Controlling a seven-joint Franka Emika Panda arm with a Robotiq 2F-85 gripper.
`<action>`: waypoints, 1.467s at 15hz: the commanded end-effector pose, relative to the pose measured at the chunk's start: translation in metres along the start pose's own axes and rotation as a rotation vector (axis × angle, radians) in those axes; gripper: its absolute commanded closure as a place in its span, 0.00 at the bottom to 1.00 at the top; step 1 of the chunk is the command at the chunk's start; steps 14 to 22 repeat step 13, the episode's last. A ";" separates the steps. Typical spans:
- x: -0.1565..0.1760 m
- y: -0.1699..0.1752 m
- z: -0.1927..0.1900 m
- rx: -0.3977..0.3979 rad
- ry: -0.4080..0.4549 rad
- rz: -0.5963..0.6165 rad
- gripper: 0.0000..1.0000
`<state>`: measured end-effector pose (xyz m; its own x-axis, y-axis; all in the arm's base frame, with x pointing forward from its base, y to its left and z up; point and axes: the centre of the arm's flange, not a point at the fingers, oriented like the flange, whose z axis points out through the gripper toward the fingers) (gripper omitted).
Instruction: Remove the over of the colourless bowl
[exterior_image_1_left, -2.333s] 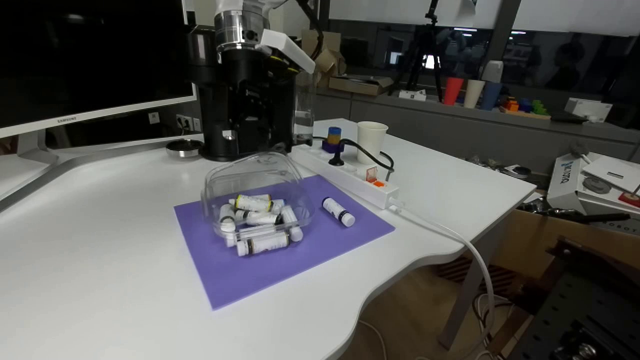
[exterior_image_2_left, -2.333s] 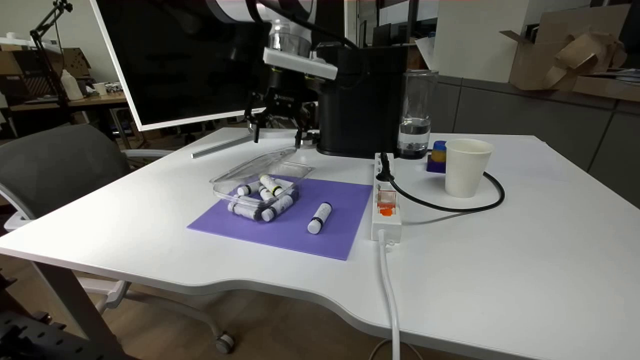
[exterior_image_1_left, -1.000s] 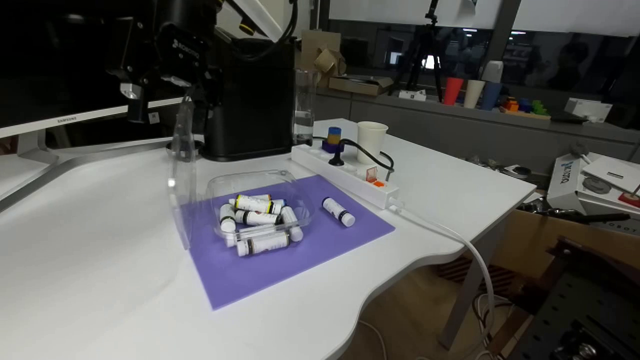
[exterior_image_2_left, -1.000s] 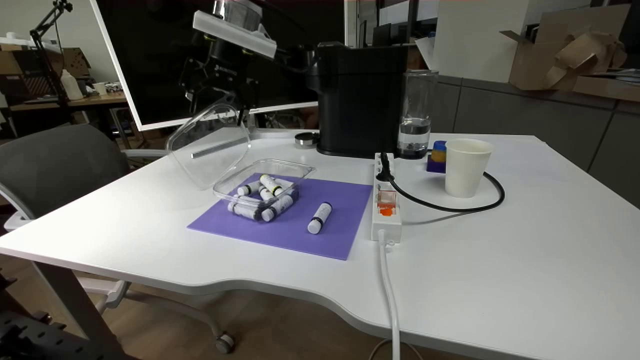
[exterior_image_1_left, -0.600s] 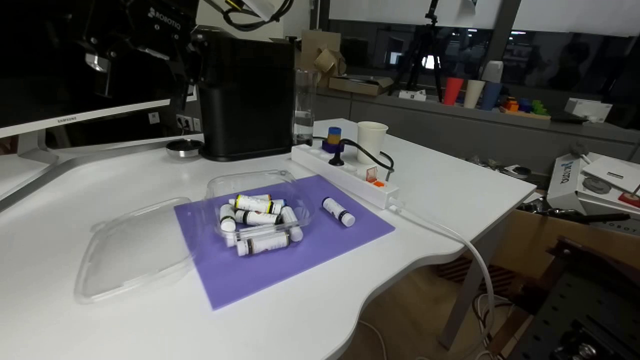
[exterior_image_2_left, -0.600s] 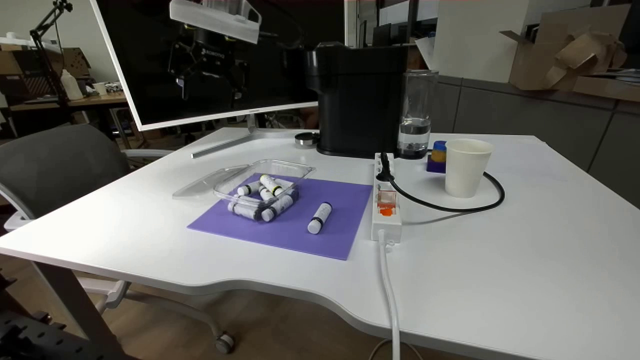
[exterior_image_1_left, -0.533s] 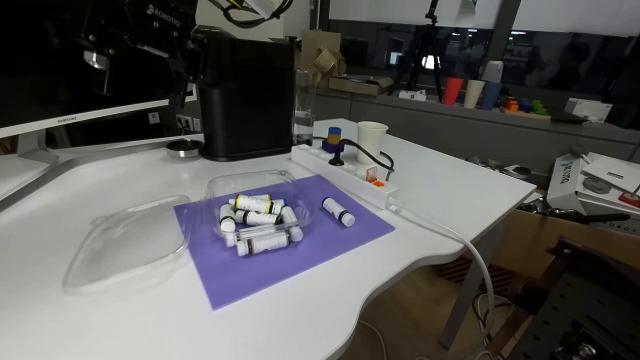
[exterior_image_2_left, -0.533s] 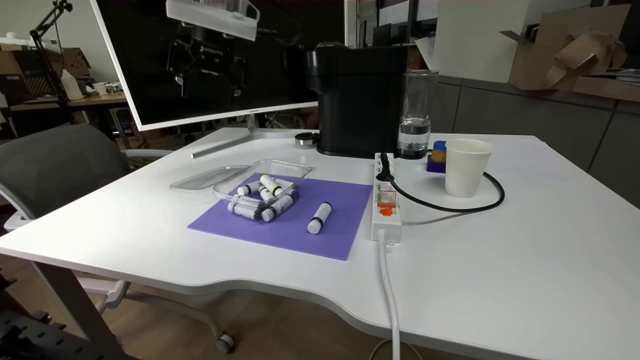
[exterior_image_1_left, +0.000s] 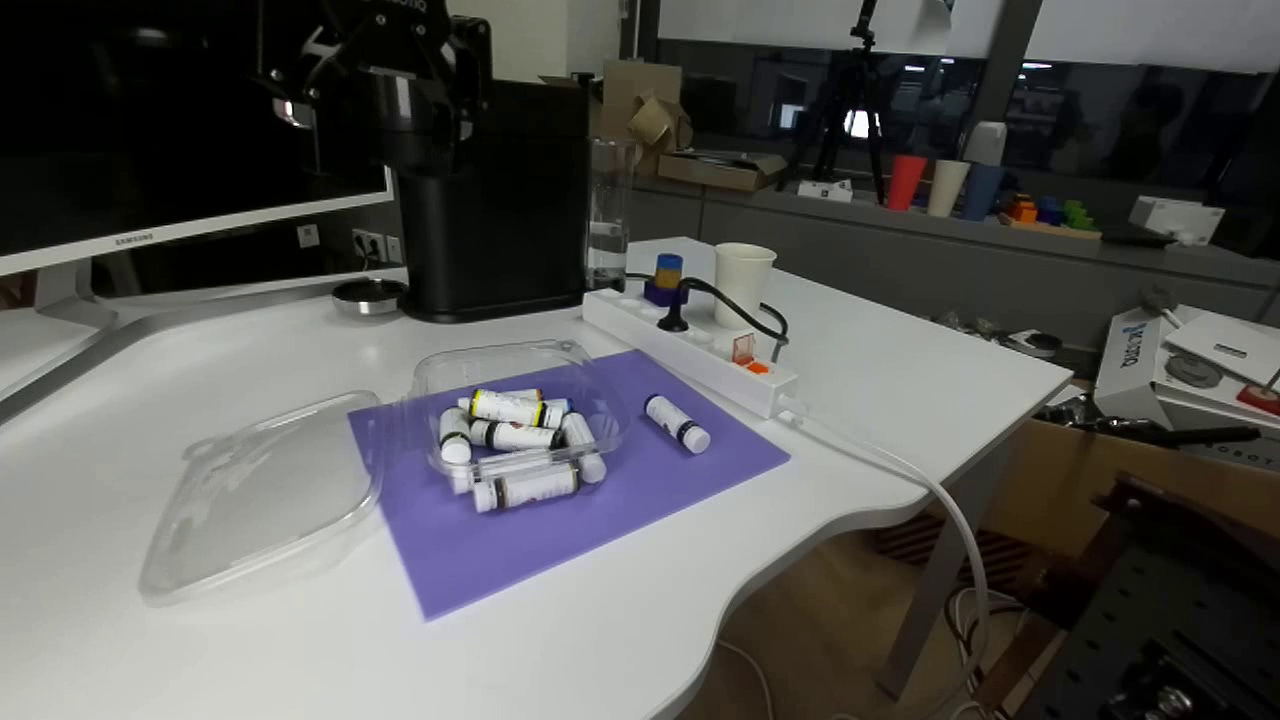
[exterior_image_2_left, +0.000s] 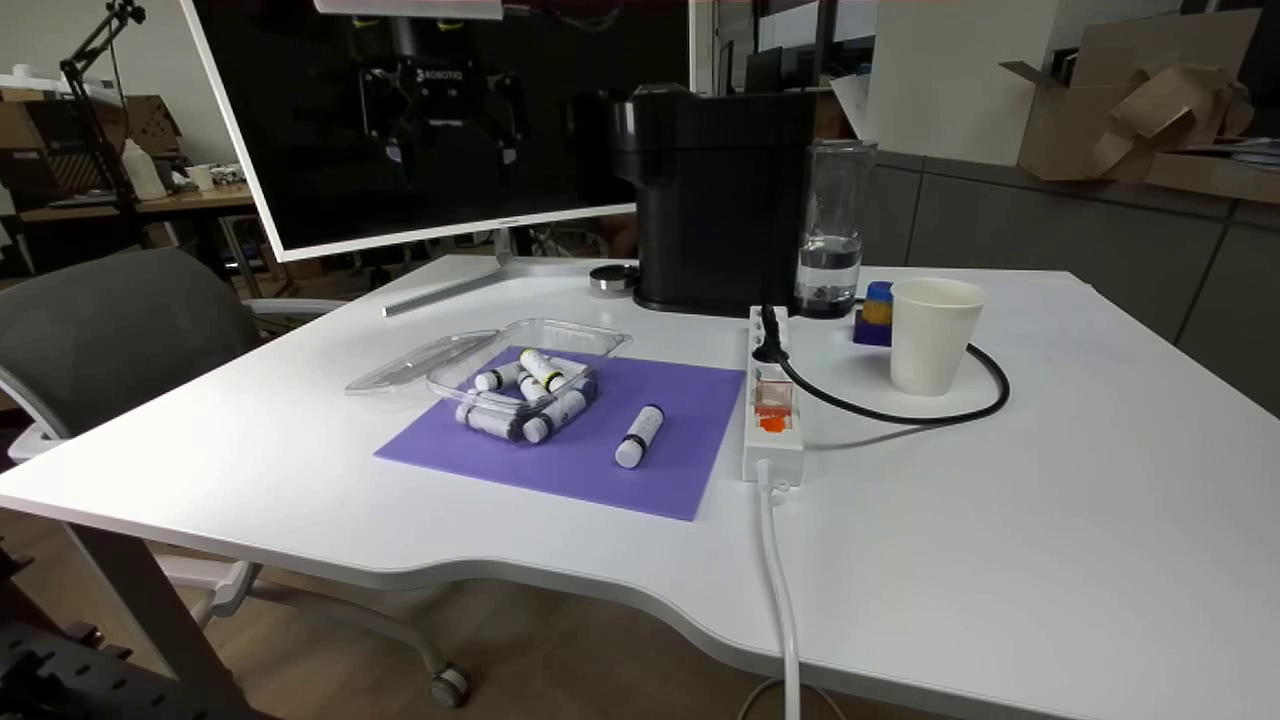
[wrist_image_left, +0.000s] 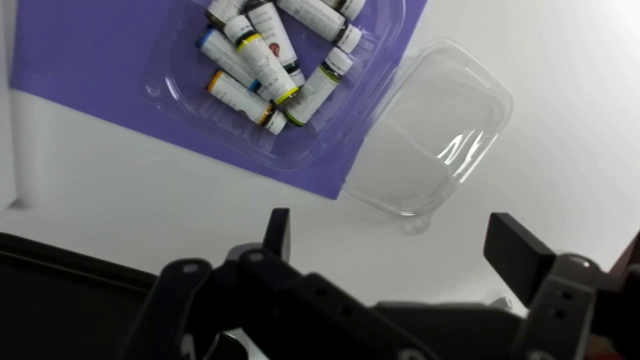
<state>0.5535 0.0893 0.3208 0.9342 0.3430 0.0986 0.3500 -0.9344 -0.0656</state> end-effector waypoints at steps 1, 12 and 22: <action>-0.017 0.018 -0.013 -0.124 -0.039 0.131 0.00; -0.056 0.088 -0.008 -0.201 -0.295 0.329 0.00; -0.059 0.092 -0.007 -0.200 -0.315 0.337 0.00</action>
